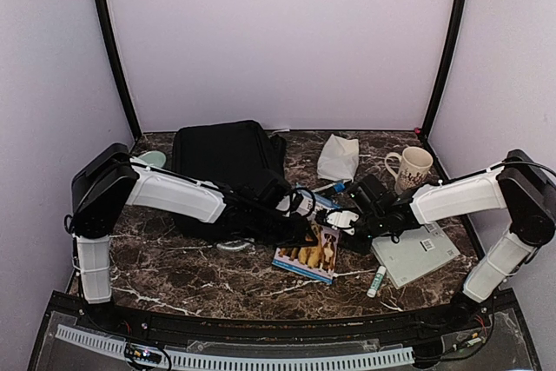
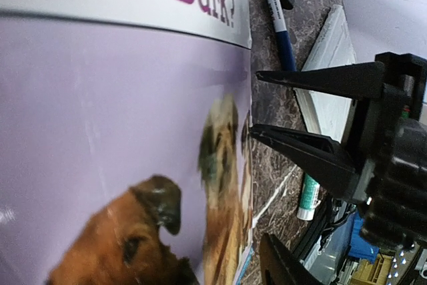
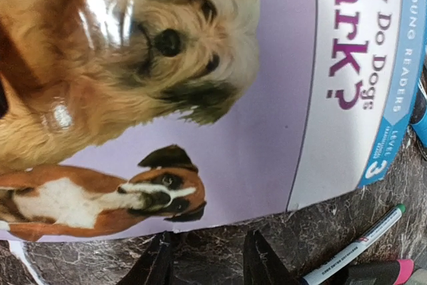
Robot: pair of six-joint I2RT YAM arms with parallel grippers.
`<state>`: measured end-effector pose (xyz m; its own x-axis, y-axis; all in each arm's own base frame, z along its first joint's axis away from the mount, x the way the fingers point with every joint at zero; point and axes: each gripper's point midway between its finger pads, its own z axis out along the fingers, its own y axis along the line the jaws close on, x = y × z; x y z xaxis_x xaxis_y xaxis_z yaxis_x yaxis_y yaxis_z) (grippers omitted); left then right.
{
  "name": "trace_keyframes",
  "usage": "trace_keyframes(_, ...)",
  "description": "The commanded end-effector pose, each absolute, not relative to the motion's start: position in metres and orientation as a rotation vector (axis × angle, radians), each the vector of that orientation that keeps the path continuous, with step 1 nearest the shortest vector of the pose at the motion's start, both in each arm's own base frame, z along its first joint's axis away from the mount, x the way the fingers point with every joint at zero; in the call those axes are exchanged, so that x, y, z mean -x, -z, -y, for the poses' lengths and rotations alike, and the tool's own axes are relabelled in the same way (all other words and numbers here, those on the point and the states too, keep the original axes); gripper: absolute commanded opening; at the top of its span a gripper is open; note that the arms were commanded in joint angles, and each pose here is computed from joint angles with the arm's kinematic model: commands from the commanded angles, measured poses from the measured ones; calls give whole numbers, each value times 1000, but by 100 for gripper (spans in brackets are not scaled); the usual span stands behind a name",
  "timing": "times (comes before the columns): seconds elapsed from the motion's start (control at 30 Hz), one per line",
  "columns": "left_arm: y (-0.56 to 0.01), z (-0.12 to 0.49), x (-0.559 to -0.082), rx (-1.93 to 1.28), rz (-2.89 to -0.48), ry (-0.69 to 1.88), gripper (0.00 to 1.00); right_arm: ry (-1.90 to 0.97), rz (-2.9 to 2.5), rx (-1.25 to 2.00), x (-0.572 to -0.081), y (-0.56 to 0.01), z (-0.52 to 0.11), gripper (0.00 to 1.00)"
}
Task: Pack the student bag
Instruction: Pick up the book at the center of the board.
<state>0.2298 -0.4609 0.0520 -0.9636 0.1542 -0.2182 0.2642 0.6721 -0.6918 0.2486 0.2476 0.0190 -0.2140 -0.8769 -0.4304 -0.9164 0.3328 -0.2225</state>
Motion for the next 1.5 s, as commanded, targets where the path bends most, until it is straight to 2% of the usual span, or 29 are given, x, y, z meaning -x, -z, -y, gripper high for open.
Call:
trace_keyframes(0.0,-107,464,-228,-484,-2564,1252,13,-46,-2281,1670,-219,18,-213,37)
trace_keyframes(0.07,-115,467,-226,-517,-2541,1271,13,-56,-2276,1667,-219,16,-215,37)
trace_keyframes(0.1,-119,468,-225,-536,-2532,1286,19,-58,-2276,1664,-220,16,-215,37)
trace_keyframes(0.17,-124,471,-223,-564,-2527,1300,38,-58,-2271,1657,-221,14,-216,37)
trace_keyframes(0.2,-125,471,-224,-564,-2531,1295,43,-56,-2268,1656,-222,14,-216,37)
trace_keyframes(0.33,-124,469,-221,-557,-2558,1297,49,-57,-2258,1642,-223,10,-216,37)
trace_keyframes(0.4,-121,467,-219,-552,-2580,1288,62,-53,-2256,1641,-224,10,-217,37)
trace_keyframes(0.57,-93,441,-214,-466,-2703,1144,71,-41,-2262,1633,-226,9,-214,37)
trace_keyframes(0.67,-81,425,-217,-427,-2729,1031,72,-42,-2265,1633,-226,9,-214,37)
trace_keyframes(0.9,-90,422,-214,-357,-2647,1263,60,-45,-2263,1637,-225,9,-214,37)
trace_keyframes(1.0,-94,427,-214,-351,-2619,1378,41,-48,-2259,1639,-226,9,-215,38)
trace_keyframes(1.27,-101,446,-215,-371,-2568,1524,13,-41,-2215,1615,-230,-5,-217,38)
trace_keyframes(1.33,-104,446,-215,-369,-2566,1527,3,-31,-2207,1601,-233,-9,-216,37)
trace_keyframes(1.37,-108,447,-215,-379,-2556,1528,0,-15,-2198,1583,-236,-14,-215,37)
trace_keyframes(1.47,-127,442,-216,-432,-2510,1492,0,-10,-2173,1471,-253,-46,-209,37)
